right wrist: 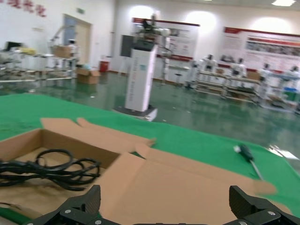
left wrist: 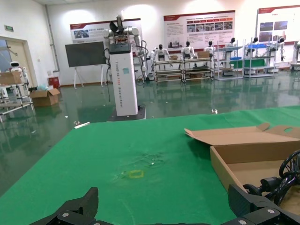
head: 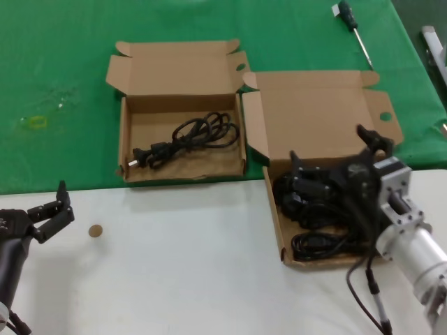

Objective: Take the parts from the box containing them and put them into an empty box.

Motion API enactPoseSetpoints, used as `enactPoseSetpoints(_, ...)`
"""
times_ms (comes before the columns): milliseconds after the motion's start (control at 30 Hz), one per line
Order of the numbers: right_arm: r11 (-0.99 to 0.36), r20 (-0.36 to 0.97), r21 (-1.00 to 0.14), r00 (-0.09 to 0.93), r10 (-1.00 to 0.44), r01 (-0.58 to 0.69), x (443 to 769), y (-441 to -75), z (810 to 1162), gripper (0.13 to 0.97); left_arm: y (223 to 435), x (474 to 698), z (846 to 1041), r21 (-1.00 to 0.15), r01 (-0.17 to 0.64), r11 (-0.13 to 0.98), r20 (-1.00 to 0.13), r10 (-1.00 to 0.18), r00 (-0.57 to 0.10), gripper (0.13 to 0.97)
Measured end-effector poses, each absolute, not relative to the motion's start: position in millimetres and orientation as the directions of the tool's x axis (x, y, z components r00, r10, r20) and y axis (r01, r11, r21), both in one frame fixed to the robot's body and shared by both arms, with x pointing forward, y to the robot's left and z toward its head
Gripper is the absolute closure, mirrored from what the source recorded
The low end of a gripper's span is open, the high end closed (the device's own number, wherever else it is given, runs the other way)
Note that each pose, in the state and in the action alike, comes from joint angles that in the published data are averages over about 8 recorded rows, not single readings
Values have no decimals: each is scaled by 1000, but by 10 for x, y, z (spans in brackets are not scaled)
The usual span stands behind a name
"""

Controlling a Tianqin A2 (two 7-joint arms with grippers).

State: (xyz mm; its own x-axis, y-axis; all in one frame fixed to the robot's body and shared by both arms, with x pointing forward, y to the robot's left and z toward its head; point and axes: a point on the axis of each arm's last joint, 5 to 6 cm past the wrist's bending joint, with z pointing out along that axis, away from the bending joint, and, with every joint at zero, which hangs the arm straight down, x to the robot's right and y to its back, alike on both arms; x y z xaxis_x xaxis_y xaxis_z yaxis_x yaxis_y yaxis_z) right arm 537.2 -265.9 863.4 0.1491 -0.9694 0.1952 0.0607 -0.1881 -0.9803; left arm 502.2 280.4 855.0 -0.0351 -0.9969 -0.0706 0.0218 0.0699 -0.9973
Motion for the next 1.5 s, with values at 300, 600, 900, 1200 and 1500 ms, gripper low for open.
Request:
enactPoseSetpoints(300,-107,109,-994,72,-991,32,5172,-2757,8574,130,2804,5022,8550,-997,22,70,-70,-997,-35,132)
enactPoseSetpoints(600,-104,106,-994,69,-992,31,5164,-2760,8573,130,2804,5022,8550,-997,22,70,-71,-997,-35,132)
enactPoseSetpoints(900,-104,106,-994,69,-992,31,5164,-2760,8573,130,2804,5022,8550,-997,22,70,-71,-997,-35,132)
enactPoseSetpoints(1200,-104,106,-994,69,-992,31,5164,-2760,8573,130,2804,5022,8550,-997,22,70,-71,-997,-35,132)
enactPoseSetpoints(1500,-104,106,-994,69,-992,31,5164,-2760,8573,130,2804,5022,8550,-997,22,70,-71,-997,-35,132)
